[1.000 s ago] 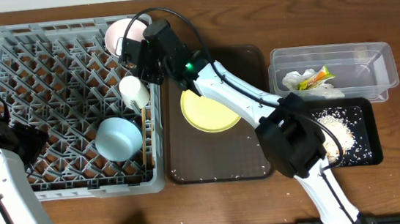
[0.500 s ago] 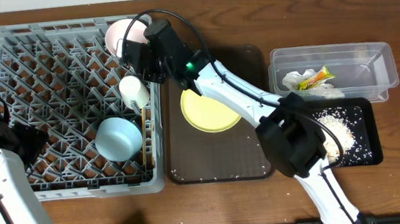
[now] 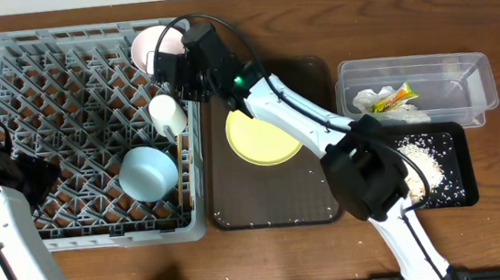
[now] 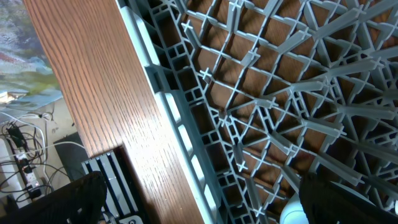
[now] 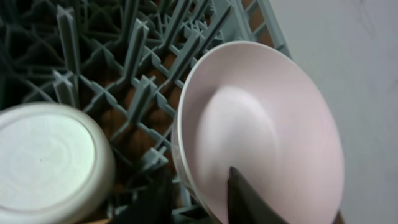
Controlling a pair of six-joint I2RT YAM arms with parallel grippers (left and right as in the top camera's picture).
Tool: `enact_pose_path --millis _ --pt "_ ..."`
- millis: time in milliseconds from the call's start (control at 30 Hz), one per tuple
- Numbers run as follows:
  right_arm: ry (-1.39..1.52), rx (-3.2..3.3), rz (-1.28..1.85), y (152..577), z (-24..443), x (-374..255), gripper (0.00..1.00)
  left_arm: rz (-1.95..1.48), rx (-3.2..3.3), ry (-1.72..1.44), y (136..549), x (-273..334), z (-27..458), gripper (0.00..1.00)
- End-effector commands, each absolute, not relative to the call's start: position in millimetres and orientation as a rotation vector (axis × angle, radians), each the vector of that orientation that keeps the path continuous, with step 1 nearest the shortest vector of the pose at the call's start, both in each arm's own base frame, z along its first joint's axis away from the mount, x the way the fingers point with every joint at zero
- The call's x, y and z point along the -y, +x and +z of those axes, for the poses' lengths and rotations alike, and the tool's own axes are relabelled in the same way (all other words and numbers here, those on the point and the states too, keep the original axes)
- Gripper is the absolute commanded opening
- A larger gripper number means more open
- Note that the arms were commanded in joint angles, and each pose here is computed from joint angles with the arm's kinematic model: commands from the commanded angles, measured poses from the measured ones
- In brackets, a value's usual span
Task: Sort waste into correct bins and load items into the dishwasher
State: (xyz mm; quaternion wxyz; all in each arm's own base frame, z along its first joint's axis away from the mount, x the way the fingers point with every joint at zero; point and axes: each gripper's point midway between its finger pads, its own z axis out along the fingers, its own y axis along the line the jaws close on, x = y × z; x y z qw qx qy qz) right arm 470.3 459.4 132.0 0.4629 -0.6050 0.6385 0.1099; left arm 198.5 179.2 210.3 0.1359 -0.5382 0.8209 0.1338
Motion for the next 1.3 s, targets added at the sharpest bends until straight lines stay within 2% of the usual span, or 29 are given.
enact_pose_path --millis 0,233,533,600,700,800,1067,1267 --pt "-1.542 -1.521 0.221 474 128 -454 0.33 0.404 -2.366 -1.564 196 -181 213 1.0" --pt "-1.671 -1.35 0.095 479 130 -451 0.38 0.404 -2.366 -1.564 196 -181 213 1.0" --pt "-1.695 -1.36 0.092 480 115 -450 0.38 0.404 -2.366 -1.564 196 -181 213 1.0" --pt "-1.7 -1.365 0.094 481 109 -450 0.35 0.404 -2.366 -1.564 196 -181 213 1.0" --pt "-1.696 -1.359 0.093 481 110 -451 0.12 0.404 -2.366 -1.564 196 -181 213 1.0" --pt "-1.687 -1.349 0.09 483 113 -452 0.01 0.404 -2.366 -1.564 196 -181 213 1.0" --pt "-1.691 -1.328 0.103 477 116 -460 0.01 0.405 -2.366 -1.564 196 -181 213 1.0" --pt "-1.607 -1.296 0.15 466 155 -477 0.01 0.405 -2.367 -1.564 196 -181 213 1.0"
